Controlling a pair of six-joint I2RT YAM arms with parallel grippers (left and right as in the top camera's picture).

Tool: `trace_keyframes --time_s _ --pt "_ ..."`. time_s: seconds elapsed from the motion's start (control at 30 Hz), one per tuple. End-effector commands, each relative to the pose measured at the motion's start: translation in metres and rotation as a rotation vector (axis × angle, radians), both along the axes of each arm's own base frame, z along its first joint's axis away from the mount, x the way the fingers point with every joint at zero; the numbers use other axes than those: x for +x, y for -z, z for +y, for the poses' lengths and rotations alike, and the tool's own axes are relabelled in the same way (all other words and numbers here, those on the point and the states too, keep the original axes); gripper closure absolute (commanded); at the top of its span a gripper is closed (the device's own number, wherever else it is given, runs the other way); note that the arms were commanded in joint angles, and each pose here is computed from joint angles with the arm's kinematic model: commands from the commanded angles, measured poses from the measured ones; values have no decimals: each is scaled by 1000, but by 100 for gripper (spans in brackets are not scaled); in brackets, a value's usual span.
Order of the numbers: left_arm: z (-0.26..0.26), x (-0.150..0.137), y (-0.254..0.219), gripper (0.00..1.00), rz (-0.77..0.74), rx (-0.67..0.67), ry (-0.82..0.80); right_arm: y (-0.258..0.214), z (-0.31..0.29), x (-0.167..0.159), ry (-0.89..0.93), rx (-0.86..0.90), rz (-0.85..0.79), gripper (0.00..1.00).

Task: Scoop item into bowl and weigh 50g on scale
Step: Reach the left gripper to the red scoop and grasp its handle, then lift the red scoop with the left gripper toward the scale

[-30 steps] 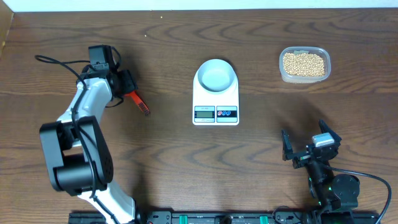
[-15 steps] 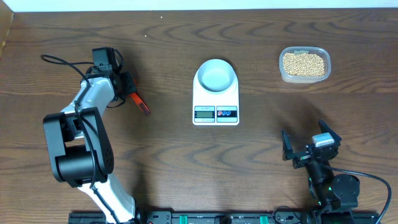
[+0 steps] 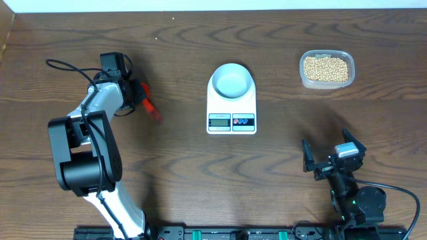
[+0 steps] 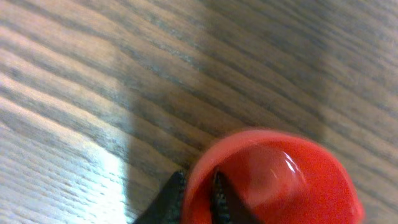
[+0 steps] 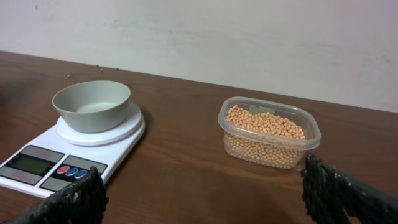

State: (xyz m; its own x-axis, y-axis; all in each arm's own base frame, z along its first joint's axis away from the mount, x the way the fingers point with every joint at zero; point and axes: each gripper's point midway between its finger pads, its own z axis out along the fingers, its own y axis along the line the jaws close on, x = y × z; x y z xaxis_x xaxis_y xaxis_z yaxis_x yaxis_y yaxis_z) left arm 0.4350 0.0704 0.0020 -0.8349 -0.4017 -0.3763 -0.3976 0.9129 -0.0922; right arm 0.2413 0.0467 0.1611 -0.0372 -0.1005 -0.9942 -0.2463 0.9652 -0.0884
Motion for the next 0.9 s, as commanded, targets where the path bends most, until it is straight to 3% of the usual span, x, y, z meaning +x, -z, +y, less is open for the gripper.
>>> trace_keyframes --time_s 0.0,0.17,0.5,0.67,0.87 --pt "0 -4 11 92 36 3 1 1 -1 0 4 -14 -5 1" --pt "-11 5 -25 93 -58 -71 -16 1 -1 0 4 -14 -5 1" --pt "-65 5 -167 93 -352 -323 -25 1 -1 0 4 -14 -5 1" --pt "-104 -14 -196 93 -364 -387 10 1 -1 0 4 -14 -5 1" --pt "-160 -43 -196 93 -275 -427 105 1 -1 0 4 -14 -5 1"
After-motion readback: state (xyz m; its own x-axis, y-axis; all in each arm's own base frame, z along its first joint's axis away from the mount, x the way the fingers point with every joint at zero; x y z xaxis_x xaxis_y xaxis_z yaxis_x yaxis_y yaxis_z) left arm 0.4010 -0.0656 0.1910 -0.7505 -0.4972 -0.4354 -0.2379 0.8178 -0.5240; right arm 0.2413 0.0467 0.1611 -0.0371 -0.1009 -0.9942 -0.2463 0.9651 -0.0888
